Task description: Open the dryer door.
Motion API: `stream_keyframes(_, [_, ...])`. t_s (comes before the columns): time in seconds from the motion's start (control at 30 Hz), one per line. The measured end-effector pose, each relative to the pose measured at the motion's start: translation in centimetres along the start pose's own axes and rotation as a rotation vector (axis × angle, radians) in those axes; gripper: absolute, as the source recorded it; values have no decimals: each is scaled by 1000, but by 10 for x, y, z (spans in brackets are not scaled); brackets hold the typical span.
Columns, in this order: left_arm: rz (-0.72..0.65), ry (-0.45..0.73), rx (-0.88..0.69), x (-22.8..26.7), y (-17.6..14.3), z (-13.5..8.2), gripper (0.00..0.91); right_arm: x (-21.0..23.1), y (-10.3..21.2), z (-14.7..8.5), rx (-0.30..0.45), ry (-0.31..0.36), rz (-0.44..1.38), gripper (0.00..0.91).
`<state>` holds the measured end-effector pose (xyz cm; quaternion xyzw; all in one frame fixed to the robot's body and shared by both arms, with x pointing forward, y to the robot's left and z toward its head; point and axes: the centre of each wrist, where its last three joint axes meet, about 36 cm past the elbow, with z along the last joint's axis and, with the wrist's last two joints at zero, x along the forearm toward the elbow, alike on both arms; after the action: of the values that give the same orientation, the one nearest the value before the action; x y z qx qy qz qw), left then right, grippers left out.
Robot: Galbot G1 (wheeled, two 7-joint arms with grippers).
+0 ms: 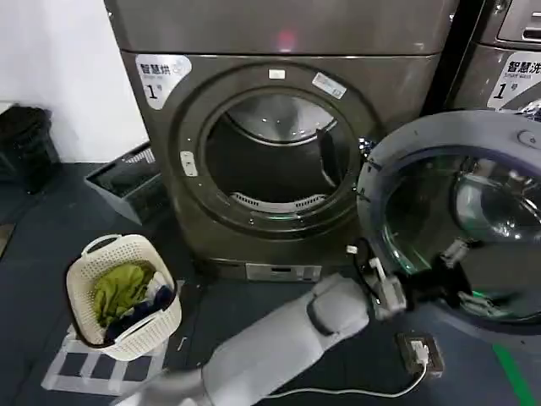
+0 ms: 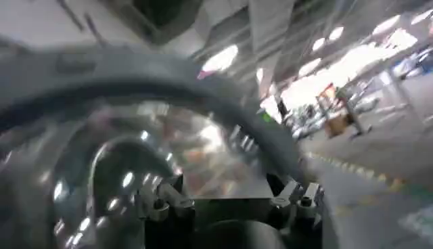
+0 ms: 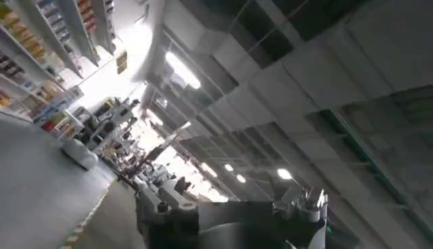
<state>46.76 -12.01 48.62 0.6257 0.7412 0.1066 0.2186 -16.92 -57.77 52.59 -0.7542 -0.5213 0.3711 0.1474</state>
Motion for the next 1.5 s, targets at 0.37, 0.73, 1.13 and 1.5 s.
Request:
stream_keyframes(0.37, [-110, 153, 17, 6, 8, 30, 907, 8, 5, -4, -5, -5, -12, 907])
stream_keyframes(0.73, [-153, 282, 99, 13, 11, 28, 907, 12, 12, -8, -8, 13, -28, 907])
stream_keyframes(1.13, [-128, 139, 306, 20, -4, -67, 907, 3, 18, -15, -43, 13, -78, 907])
stream_keyframes(1.5, [-366, 389, 320, 249, 18, -81, 907, -5, 49, -31, -93, -22, -147, 907])
